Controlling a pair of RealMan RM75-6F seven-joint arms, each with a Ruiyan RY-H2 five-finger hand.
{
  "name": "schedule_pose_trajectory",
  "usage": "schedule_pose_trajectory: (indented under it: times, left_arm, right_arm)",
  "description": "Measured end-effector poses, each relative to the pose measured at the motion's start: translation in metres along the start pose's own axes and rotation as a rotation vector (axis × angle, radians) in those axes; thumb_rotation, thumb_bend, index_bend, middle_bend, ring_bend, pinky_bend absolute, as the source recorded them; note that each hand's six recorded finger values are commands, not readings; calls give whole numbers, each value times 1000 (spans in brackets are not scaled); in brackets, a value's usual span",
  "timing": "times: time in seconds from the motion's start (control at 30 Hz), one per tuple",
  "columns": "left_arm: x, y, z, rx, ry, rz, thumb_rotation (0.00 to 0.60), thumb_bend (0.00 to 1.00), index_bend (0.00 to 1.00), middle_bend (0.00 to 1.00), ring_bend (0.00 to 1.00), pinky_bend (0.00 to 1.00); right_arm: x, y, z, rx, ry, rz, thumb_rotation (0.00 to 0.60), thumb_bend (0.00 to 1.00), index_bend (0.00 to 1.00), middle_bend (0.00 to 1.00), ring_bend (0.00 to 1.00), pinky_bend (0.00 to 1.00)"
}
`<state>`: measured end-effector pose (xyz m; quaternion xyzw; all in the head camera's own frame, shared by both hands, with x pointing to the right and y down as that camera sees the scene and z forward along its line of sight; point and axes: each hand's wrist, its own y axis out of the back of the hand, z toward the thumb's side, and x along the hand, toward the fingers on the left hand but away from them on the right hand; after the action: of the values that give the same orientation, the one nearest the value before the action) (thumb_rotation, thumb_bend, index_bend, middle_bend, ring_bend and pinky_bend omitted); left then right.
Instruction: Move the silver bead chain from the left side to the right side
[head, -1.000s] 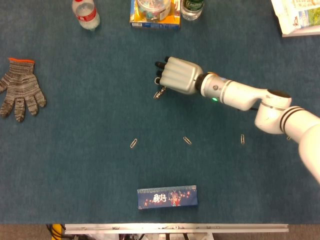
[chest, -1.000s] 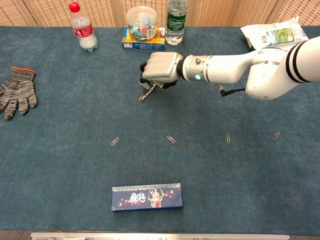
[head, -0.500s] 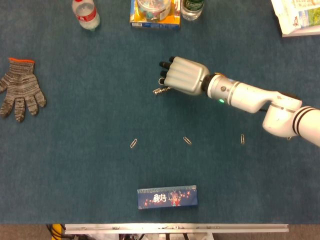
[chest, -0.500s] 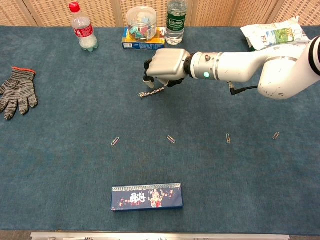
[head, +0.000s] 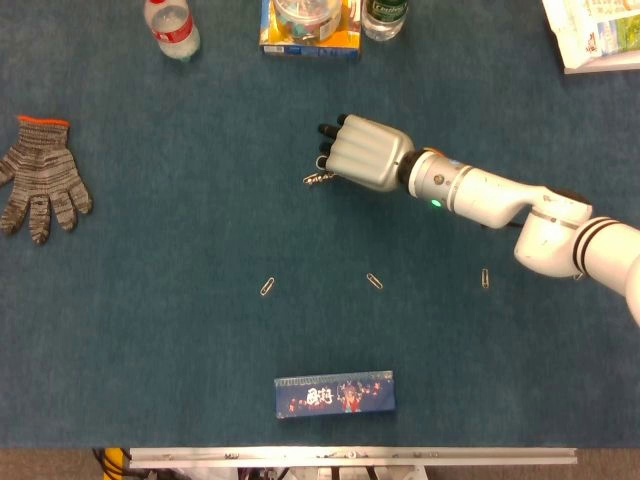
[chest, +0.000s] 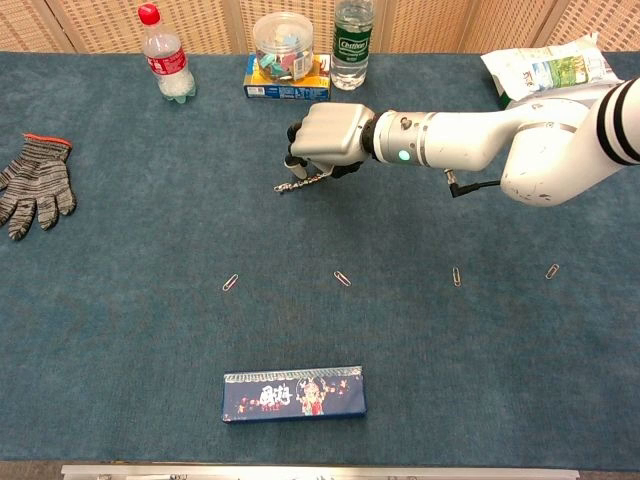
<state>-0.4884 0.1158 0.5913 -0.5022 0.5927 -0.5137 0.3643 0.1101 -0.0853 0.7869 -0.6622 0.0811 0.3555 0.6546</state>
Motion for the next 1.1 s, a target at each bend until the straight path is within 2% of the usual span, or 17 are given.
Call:
schedule_pose_trajectory:
  times: [0.5,0.77,0.83,0.93,1.03,1.1]
  left_arm:
    - [0,-1,2,0,-5,-4,600,220,450,139,5,0]
    - [0,-1,4,1,-13,-3,600,220,450,140,6,0]
    - [-1,0,4,-1,-13,0,600,220,450,140,6,0]
    - [-1,1,4,-3,-14,3,600,220,450,140,6,0]
    - [-2,1,4,-5,-17,3,600,220,450,140,6,0]
    - [-2,2,4,-7,-19,3,600,220,450,140,6,0]
  right_arm:
    - [32,-10,-16,10,-11,35,600,1000,387,362,162,325]
    - [43,-2,-19,-36,-42,-8,600,992,387,358,163,326]
    - [43,0,-19,-55,-53,-22,600,872,387,349,162,327]
    - [43,4,-19,-84,-78,-56,600,607,387,333,162,329]
    - [43,7,-20,-101,-108,-84,600,444,387,289,161,330]
    - [44,9,-19,-116,-130,-96,600,384,387,259,148,329]
